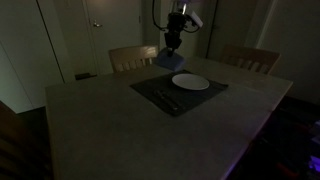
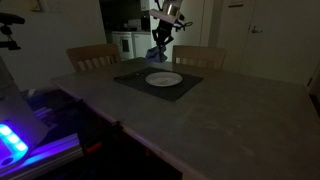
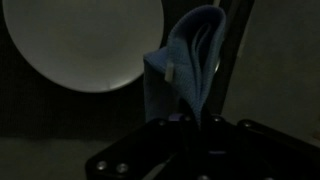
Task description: Wipe the white plate using the blue towel
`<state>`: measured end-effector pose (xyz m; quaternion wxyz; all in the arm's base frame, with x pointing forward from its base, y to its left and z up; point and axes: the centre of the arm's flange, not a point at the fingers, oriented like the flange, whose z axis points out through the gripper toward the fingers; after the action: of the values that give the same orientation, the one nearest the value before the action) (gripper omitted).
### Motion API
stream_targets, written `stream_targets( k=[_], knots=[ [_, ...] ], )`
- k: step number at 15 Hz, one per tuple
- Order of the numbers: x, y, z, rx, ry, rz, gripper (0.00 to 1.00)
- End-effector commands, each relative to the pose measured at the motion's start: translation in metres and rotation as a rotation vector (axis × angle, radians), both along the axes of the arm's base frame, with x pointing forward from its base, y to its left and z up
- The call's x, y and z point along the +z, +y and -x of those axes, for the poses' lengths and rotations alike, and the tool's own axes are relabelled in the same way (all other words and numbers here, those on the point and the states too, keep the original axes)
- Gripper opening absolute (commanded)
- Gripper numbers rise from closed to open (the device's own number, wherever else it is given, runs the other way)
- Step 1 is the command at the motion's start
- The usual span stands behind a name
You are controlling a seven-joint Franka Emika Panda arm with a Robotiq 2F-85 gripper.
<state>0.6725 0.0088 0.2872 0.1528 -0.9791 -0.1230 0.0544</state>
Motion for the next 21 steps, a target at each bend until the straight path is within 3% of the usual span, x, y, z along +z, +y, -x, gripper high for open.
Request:
stream_targets(
  k=[1,14,21],
  knots=[
    [-0.007,-0.026,0.043,-0.006,0.029,0.015,0.02],
    [-0.08,-0.037,0.066,-0.064,-0.114,0.101,0.02],
    [-0.101,-0.037,0.073,-0.069,0.019,0.086,0.02]
  ],
)
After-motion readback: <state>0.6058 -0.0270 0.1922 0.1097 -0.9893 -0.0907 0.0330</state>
